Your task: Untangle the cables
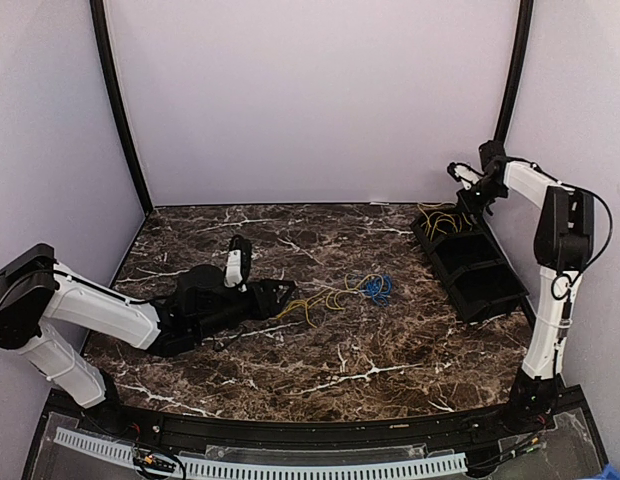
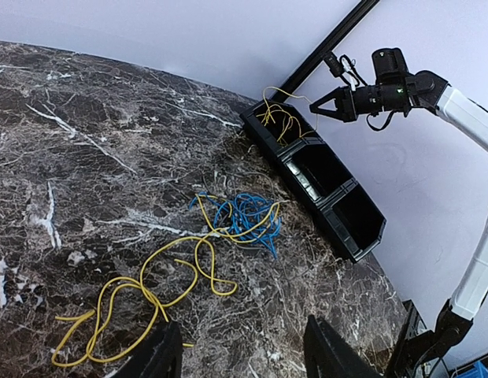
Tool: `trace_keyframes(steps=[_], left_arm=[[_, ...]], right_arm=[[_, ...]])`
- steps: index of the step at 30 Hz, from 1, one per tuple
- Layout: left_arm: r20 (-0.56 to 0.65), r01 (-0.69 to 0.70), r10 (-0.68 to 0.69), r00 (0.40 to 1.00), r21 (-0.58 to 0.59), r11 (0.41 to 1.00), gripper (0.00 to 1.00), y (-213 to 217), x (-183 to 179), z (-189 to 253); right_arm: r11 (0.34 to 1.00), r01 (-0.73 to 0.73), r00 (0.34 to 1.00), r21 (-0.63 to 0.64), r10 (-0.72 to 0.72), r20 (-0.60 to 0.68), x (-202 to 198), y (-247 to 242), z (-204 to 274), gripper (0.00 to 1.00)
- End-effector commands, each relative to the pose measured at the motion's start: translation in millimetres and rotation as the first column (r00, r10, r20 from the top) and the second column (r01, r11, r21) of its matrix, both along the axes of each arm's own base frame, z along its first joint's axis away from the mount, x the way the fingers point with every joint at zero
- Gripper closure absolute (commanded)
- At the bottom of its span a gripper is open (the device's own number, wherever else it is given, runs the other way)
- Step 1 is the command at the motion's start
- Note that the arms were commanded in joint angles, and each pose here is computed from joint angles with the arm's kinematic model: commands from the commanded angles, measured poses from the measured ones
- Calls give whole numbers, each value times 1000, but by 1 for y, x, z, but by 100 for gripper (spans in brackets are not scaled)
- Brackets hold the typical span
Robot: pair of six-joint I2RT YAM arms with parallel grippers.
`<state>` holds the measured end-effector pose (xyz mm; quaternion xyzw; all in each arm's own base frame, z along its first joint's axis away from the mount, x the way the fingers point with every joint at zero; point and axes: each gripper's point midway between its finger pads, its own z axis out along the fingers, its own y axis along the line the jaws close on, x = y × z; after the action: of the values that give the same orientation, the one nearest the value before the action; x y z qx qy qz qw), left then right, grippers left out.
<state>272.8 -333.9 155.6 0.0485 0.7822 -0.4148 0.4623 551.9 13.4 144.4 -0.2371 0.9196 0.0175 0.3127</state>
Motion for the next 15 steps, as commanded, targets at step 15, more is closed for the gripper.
trace_keyframes(steps=[15], left_arm=[[2, 7, -7, 1000, -27, 1000, 45, -5, 3, 3]], right_arm=[[988, 69, 997, -138, -66, 26, -5, -50, 0, 100]])
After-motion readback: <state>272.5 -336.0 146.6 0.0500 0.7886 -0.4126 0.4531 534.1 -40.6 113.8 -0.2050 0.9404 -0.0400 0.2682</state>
